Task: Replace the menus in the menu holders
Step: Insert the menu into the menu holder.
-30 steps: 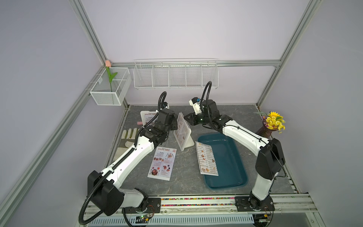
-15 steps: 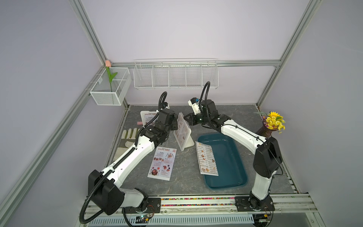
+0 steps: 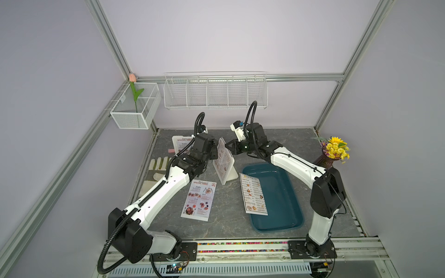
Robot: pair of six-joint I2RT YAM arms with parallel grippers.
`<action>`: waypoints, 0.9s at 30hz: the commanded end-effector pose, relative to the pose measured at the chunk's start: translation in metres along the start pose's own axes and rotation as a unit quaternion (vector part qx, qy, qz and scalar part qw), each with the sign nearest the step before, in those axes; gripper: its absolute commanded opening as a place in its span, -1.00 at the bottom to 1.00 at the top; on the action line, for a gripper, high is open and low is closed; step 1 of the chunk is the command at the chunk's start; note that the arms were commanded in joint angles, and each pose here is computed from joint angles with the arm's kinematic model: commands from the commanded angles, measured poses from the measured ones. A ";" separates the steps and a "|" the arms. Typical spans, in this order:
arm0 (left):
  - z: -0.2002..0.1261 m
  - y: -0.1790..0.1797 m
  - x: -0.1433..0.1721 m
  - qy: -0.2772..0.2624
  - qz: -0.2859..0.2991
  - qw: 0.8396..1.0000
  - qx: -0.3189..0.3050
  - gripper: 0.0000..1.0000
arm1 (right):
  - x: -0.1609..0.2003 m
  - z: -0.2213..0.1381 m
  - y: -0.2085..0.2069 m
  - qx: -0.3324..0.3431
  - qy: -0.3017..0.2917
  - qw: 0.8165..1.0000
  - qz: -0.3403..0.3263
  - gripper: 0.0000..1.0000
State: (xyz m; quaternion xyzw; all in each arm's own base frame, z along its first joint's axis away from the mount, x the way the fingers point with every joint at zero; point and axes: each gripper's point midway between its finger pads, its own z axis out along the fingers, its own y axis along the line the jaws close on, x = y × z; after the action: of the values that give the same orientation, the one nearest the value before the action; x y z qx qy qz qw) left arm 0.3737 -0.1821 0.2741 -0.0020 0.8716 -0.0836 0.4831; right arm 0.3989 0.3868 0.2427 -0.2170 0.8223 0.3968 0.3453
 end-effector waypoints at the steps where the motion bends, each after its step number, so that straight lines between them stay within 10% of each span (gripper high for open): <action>1: 0.000 -0.001 -0.007 -0.010 -0.002 1.000 -0.003 -0.06 | 0.007 0.005 -0.003 -0.008 0.005 1.000 0.007 -0.87; 27: -0.002 0.002 -0.006 -0.011 -0.003 1.000 -0.006 -0.07 | -0.005 0.004 -0.002 -0.016 -0.007 1.000 0.008 -0.87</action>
State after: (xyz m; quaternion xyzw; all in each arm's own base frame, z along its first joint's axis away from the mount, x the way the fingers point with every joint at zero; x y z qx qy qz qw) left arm 0.3738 -0.1820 0.2743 -0.0025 0.8713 -0.0834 0.4836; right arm 0.4011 0.3856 0.2444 -0.2119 0.8196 0.4050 0.3454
